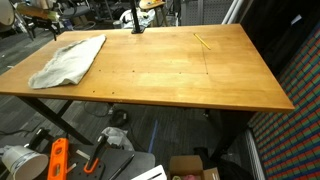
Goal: Fold the white towel on the table in half.
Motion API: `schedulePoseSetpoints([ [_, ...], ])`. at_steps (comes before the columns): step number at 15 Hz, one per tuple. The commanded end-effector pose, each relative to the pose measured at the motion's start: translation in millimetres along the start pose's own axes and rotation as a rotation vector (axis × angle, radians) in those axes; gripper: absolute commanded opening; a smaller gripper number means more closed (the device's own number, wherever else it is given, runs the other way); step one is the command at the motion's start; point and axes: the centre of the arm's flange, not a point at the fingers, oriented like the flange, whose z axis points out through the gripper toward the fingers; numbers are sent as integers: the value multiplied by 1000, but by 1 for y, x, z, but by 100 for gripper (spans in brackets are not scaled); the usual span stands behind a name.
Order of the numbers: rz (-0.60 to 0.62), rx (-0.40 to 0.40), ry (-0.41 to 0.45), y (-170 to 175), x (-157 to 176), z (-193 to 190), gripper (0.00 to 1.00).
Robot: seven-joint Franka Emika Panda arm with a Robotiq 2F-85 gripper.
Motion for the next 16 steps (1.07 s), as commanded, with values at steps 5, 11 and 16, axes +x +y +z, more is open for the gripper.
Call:
schedulePoseSetpoints([
  [5, 92, -168, -52, 48, 3, -21, 100],
  [11, 140, -180, -101, 66, -7, -7, 100],
  [16, 152, -197, -122, 75, -13, 2, 100],
])
